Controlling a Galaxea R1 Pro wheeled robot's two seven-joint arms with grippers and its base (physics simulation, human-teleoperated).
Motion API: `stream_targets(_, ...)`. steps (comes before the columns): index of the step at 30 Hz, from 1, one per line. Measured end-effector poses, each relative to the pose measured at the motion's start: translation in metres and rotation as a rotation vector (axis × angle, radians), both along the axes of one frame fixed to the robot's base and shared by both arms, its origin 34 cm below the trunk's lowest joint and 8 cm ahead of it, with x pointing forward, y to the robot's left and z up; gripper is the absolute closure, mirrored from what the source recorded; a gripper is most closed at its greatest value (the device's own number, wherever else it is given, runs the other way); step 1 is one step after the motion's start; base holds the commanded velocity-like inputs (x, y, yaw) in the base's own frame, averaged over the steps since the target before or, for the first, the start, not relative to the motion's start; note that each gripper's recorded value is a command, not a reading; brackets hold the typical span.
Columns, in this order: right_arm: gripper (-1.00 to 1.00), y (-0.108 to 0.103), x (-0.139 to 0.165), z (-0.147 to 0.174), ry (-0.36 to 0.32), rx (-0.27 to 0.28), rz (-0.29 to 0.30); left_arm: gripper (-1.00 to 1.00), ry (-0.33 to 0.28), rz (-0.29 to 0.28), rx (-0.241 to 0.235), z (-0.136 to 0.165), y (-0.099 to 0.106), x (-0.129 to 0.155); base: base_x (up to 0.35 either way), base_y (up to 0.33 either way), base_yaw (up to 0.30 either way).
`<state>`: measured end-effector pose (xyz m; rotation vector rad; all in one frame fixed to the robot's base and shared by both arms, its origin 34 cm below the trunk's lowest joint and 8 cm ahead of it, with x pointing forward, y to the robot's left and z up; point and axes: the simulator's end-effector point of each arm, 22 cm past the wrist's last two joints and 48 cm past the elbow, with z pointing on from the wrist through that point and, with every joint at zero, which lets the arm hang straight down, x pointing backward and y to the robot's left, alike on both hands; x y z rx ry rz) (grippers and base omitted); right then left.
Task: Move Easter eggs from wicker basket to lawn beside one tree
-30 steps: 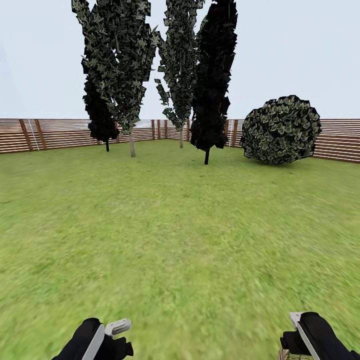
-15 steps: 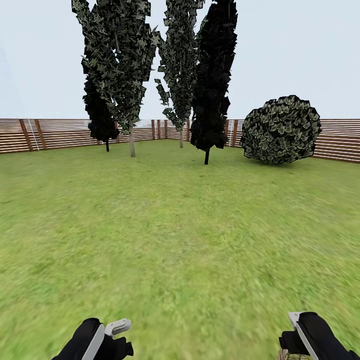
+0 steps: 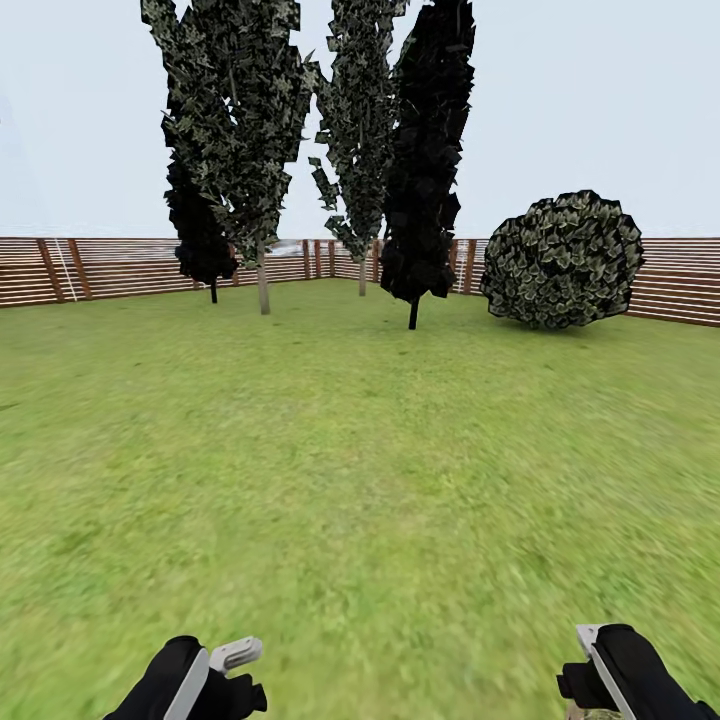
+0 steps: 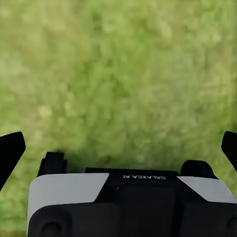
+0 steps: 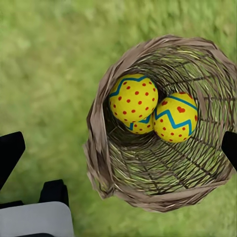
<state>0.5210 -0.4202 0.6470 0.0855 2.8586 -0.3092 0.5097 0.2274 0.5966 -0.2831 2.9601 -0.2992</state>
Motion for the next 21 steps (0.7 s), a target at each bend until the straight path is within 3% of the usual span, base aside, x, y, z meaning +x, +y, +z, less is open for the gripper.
stream_targets(21, -1.0, 0.0, -0.002, -0.025, 0.001, 0.007, -0.007, -1.0, 0.0, 0.001, 0.002, -0.024, 0.001, -0.001, 0.0, 0.0, 0.0)
